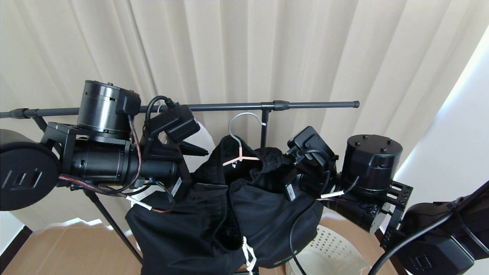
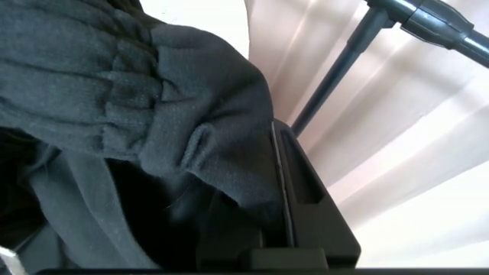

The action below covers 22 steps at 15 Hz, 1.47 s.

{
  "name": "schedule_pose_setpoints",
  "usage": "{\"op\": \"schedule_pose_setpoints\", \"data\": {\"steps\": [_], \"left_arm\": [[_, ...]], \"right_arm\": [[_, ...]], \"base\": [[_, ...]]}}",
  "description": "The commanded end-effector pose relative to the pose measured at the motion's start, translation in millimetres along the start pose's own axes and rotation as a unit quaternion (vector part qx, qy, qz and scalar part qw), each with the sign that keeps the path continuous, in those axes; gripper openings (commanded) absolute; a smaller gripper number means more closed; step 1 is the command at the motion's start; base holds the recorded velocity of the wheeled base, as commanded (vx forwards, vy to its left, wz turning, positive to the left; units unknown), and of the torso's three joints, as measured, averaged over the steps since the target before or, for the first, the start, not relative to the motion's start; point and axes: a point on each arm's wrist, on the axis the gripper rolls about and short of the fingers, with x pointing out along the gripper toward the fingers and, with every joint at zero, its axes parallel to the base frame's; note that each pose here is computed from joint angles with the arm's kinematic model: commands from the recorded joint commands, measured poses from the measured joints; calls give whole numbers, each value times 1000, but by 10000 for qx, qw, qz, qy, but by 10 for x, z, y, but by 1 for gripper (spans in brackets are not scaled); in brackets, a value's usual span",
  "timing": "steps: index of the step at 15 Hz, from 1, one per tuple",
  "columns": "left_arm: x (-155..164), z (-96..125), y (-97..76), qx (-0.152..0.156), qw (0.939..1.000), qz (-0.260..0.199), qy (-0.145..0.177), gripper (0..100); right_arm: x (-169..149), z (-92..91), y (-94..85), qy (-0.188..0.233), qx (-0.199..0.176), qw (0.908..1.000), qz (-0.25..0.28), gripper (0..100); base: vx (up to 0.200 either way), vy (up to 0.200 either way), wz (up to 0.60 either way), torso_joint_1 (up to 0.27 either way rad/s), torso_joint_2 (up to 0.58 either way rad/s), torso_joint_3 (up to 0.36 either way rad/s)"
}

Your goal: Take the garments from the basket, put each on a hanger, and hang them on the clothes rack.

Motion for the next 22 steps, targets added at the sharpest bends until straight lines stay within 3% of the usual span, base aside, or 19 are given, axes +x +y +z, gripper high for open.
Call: {"op": "schedule_pose_setpoints", "data": {"steps": [1,3,8,9,21,22], "left_arm": [[68,-65,-4,-63,9999,-71,116,100],[92,-116,-12,-107,9997,-99,193,100],[78,-112,-12,-139,9997,-81,177,100],[73,-118,-13,-154,9997,-78,185,0],[-87,-162,-134,-73,10000,26,32,0],[-82,-165,-133,-43,10000,63,-18,0]], "right_arm": [[-15,31,2,-61,3,10000,0,0],[-22,67,-9,-245,20,9997,-47,0],[-28,55,-6,-238,19,9997,-45,0],[-28,55,-6,-238,19,9997,-45,0],[-12,32,-4,-195,-8,9998,-58,0],[-20,37,-6,-204,-7,9998,-53,100]], "base": [[0,0,0,0,0,0],[0,0,0,0,0,0],[0,0,0,0,0,0],[0,0,0,0,0,0],[0,0,0,0,0,0],[0,0,0,0,0,0]]}}
